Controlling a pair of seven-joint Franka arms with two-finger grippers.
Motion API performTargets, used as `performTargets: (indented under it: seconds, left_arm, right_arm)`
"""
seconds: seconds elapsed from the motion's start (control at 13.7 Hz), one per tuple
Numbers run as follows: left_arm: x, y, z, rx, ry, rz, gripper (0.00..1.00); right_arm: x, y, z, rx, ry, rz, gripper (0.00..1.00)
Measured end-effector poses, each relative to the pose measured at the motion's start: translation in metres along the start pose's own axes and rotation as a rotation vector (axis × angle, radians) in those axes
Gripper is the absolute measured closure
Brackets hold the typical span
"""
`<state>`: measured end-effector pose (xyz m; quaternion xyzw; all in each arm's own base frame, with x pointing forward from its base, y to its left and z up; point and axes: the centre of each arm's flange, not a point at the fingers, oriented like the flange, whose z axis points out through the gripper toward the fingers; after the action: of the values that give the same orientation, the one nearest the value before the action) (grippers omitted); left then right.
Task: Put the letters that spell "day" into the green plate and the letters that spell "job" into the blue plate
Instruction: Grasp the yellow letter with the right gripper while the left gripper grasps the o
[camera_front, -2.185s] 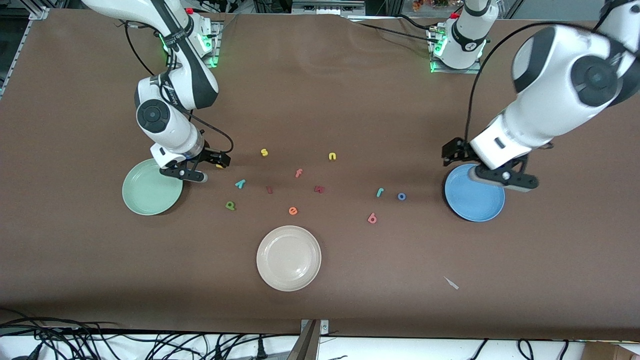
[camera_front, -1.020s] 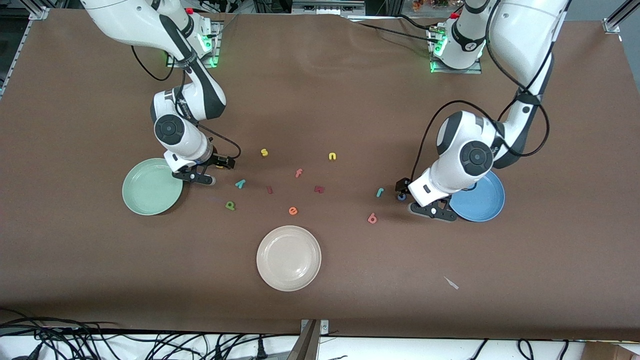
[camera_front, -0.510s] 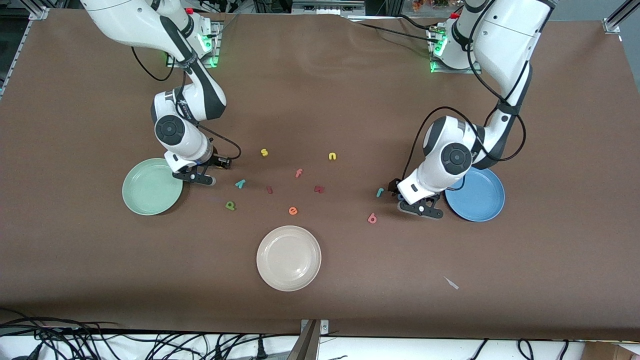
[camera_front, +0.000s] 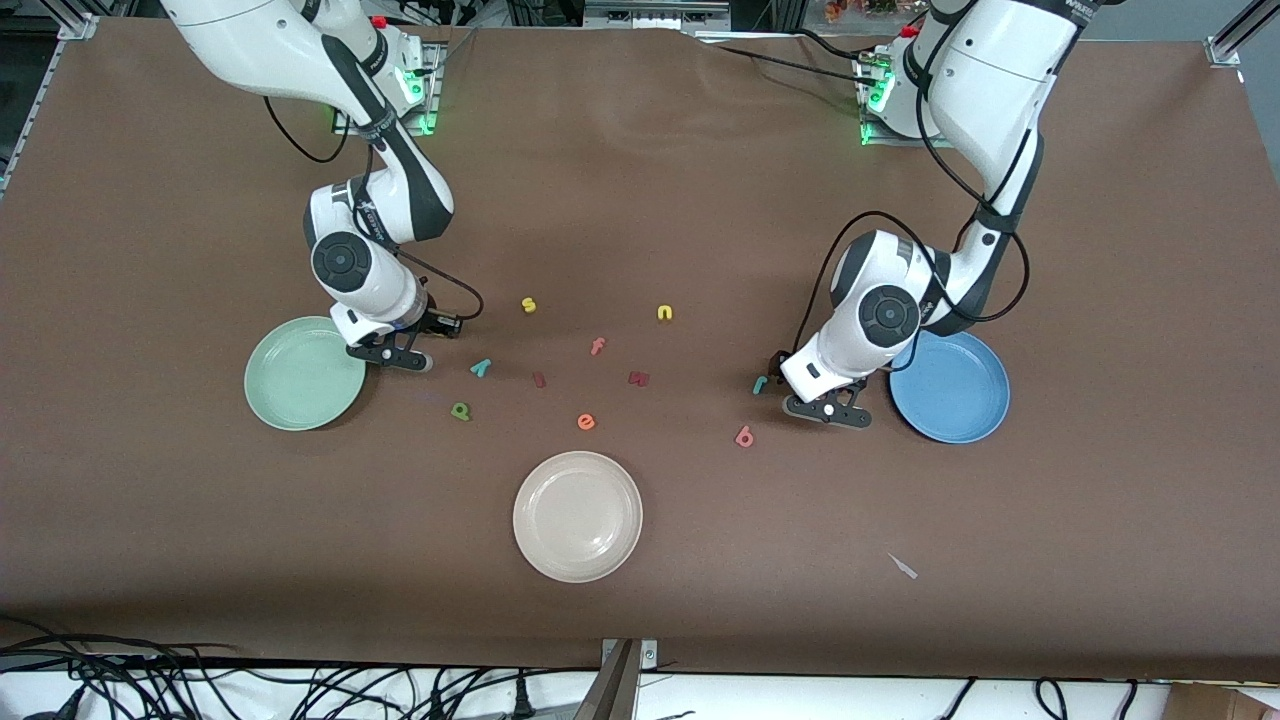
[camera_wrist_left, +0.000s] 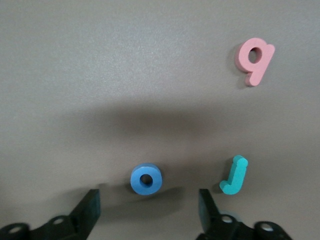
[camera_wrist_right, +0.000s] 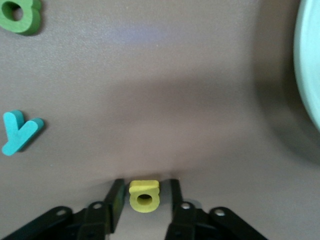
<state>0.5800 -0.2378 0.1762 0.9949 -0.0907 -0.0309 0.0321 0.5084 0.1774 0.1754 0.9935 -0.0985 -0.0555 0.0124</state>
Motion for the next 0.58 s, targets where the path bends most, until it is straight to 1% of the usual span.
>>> performTargets:
  seconds: [0.07, 0.15, 0.22, 0.29, 0.58]
  left_arm:
    - [0.0001, -0.0013, 0.0012, 0.001, 0.0, -0.002, 0.32]
    - [0.0006, -0.0031, 0.0016, 0.003, 0.002, -0.005, 0.38]
    - [0.0014, -0.0051, 0.0013, 0.004, 0.005, -0.008, 0.38]
    - [0.0024, -0.0071, 0.001, 0.005, 0.012, -0.011, 0.37]
    - [0.0042, -0.0042, 0.0054, 0.007, 0.037, -0.005, 0.41]
  right_arm:
    - [0.0, 0.0, 0.0, 0.0, 0.0, 0.0, 0.59]
    - [0.0, -0.0008, -0.0004, 0.001, 0.001, 0.0, 0.64]
    - [0.0, -0.0008, -0.0004, 0.001, 0.001, 0.0, 0.64]
    - [0.0001, -0.0014, -0.0009, 0.002, 0.002, 0.0, 0.71]
    - [0.0004, -0.0015, -0.0012, 0.002, 0.003, 0.001, 0.73]
